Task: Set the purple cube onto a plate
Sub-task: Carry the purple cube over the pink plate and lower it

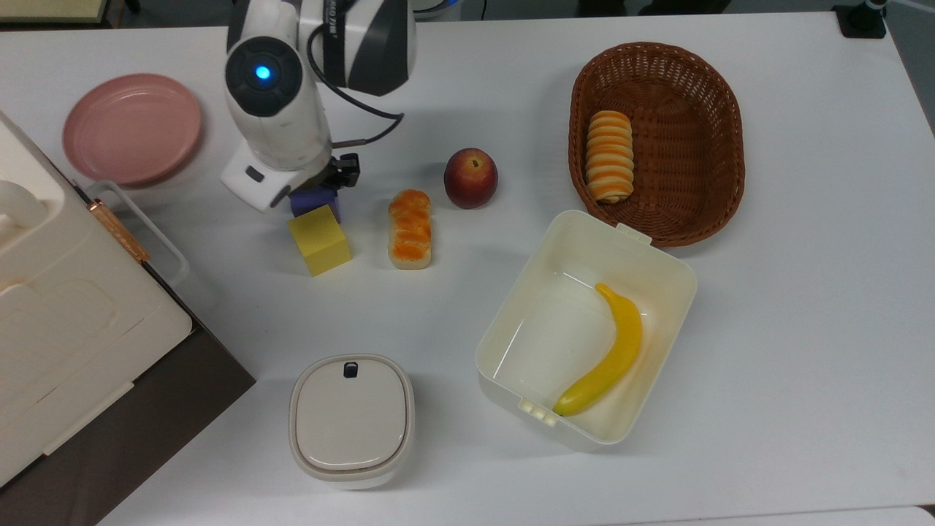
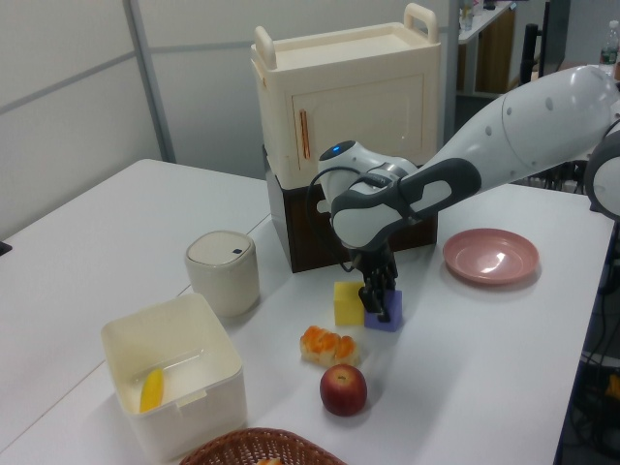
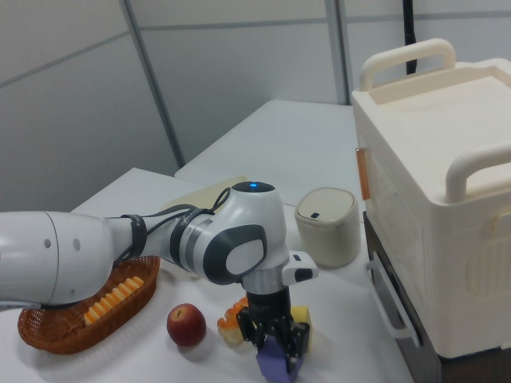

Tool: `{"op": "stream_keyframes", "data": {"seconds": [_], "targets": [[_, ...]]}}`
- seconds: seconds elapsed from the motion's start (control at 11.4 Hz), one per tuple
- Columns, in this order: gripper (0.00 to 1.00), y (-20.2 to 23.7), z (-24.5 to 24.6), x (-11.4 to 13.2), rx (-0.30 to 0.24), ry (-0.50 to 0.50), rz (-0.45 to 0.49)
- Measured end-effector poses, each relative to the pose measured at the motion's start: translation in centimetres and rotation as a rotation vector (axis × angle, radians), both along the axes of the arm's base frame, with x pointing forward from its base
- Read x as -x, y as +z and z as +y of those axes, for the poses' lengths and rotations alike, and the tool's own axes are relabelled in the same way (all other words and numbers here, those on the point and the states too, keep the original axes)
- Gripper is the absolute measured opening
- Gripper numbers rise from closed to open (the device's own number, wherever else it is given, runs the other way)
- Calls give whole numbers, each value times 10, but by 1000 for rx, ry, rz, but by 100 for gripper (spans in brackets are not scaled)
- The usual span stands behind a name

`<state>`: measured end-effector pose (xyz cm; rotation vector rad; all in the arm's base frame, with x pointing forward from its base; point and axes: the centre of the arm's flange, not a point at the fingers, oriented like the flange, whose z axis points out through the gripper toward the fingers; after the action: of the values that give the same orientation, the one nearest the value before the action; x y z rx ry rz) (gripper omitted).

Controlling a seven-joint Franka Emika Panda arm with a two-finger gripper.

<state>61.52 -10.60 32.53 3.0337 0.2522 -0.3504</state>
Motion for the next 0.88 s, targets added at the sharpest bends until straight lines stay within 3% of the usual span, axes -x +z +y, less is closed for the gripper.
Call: {"op": "stream_keyframes", "data": {"seconds": [0.26,0.44,0.88], "targets": [[58,37,-58,27,3,17,58],[58,64,-113,50,-10,-2,44],[58,59,-242,117,-14,-58,73]]}}
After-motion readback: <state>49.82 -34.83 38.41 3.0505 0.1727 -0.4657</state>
